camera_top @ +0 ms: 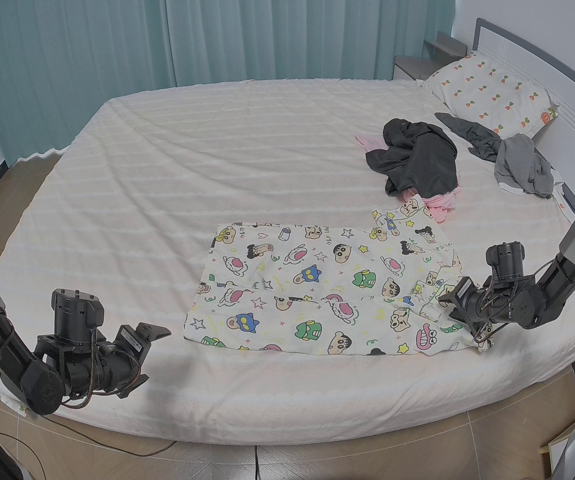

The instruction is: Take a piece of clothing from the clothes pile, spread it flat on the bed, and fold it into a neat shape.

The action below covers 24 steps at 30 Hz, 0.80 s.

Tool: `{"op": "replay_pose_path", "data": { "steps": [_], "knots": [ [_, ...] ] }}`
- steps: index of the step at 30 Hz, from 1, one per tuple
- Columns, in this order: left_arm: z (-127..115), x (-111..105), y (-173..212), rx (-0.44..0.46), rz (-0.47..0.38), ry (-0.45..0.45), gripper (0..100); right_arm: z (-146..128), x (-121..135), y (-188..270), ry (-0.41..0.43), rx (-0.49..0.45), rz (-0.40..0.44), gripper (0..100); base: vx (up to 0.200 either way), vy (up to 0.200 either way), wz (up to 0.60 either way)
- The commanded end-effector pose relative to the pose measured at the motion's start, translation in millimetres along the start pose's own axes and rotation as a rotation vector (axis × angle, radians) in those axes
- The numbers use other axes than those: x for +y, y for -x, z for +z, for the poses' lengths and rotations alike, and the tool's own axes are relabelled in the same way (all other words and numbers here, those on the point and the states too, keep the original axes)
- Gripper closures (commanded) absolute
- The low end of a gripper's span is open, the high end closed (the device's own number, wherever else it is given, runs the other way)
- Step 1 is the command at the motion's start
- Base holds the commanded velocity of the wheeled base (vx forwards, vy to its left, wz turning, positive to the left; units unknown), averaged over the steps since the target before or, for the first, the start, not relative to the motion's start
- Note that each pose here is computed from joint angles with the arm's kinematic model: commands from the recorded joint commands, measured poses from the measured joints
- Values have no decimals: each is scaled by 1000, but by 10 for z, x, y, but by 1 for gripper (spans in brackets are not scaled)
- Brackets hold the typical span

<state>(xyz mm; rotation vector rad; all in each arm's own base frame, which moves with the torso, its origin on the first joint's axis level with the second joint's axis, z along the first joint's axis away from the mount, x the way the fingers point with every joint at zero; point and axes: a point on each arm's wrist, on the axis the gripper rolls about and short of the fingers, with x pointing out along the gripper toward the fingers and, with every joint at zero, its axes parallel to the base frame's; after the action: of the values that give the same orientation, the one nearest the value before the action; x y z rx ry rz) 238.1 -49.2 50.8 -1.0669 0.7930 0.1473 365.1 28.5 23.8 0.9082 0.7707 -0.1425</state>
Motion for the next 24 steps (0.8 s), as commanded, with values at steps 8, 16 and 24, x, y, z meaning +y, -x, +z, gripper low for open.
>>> {"op": "replay_pose_path", "data": {
  "steps": [8, 16, 24],
  "knots": [
    [-6, 21, -26, 4, 13, 2, 0, 12, 11, -108, 13, -3, 10, 0, 0, 0, 0],
    [-6, 33, -33, 4, 20, 4, 0, 26, 23, -253, 16, -5, 12, 100, 0, 0, 0],
    [-5, 47, -22, -3, 11, 5, 0, 32, 7, -269, 27, -3, 6, 100, 0, 0, 0]
  ]
}}
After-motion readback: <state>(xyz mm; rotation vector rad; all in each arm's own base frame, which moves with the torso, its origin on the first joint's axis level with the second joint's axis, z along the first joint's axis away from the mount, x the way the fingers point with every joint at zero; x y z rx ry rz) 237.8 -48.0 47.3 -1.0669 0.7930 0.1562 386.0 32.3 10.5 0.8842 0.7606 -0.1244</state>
